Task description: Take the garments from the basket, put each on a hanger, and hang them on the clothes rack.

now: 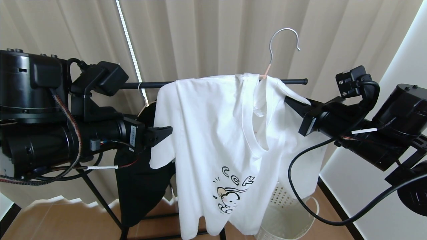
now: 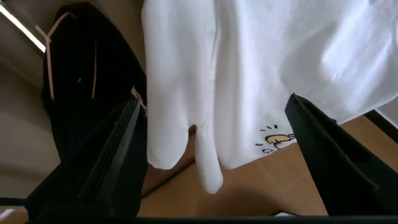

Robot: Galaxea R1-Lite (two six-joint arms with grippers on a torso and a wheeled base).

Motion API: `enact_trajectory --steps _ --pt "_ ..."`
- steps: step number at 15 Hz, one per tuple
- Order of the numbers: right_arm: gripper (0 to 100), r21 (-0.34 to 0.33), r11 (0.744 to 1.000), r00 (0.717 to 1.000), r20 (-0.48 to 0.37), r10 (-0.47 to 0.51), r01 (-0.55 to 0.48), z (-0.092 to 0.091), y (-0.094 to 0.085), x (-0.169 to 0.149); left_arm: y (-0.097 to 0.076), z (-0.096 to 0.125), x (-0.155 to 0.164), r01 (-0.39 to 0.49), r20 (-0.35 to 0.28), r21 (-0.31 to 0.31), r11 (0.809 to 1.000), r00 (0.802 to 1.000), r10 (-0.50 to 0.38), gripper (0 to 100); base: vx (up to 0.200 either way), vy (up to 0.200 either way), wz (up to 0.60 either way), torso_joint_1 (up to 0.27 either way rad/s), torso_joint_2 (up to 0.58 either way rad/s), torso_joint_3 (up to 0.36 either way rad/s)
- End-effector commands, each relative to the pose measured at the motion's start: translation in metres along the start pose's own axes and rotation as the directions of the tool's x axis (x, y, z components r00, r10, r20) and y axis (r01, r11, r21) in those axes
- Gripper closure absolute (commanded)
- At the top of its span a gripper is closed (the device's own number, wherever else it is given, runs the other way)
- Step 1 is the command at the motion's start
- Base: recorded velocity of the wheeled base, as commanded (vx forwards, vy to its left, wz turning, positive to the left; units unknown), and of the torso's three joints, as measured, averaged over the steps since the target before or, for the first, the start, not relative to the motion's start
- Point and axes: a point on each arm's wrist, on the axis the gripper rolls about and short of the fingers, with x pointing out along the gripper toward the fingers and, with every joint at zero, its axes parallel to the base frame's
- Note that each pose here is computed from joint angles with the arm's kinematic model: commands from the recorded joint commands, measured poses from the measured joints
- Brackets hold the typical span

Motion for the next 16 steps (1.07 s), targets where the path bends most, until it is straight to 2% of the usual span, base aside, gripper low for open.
enact_trajectory --steps 1,7,8,11,15,16 --pt "100 0.000 1.000 1.000 -0.003 0.001 -0.001 -0.001 0.000 -0.001 0.007 -0.008 0.014 -0.027 -0.038 -0.015 1.000 0.999 0.027 0 0.000 0.000 0.00 0.000 0.00 0.000" --pt "100 -0.006 1.000 1.000 -0.004 0.016 -0.016 0.000 0.002 -0.006 0.011 -0.023 0.056 -0.054 -0.084 -0.066 0.996 0.995 0.048 0 0.000 0.000 0.00 0.000 0.00 0.000" --pt "100 -0.006 1.000 1.000 -0.002 0.016 -0.016 0.000 0.002 -0.006 0.011 -0.023 0.057 -0.056 -0.081 -0.069 0.996 0.995 0.050 100 0.000 0.000 0.00 0.000 0.00 0.000" --pt "100 -0.007 1.000 1.000 0.001 0.016 -0.016 0.001 0.002 -0.006 0.011 -0.023 0.058 -0.056 -0.078 -0.072 0.996 0.996 0.050 100 0.000 0.000 0.00 0.000 0.00 0.000" --pt "100 -0.005 1.000 1.000 0.001 0.017 -0.017 0.001 0.001 -0.005 0.021 -0.030 0.056 -0.098 -0.099 -0.099 0.990 0.991 0.088 100 0.000 0.000 0.00 0.000 0.00 0.000" --pt "100 -0.005 1.000 1.000 0.001 0.017 -0.017 0.001 0.001 -0.004 0.022 -0.034 0.056 -0.106 -0.112 -0.127 0.986 0.989 0.092 100 0.000 0.000 0.00 0.000 0.00 0.000"
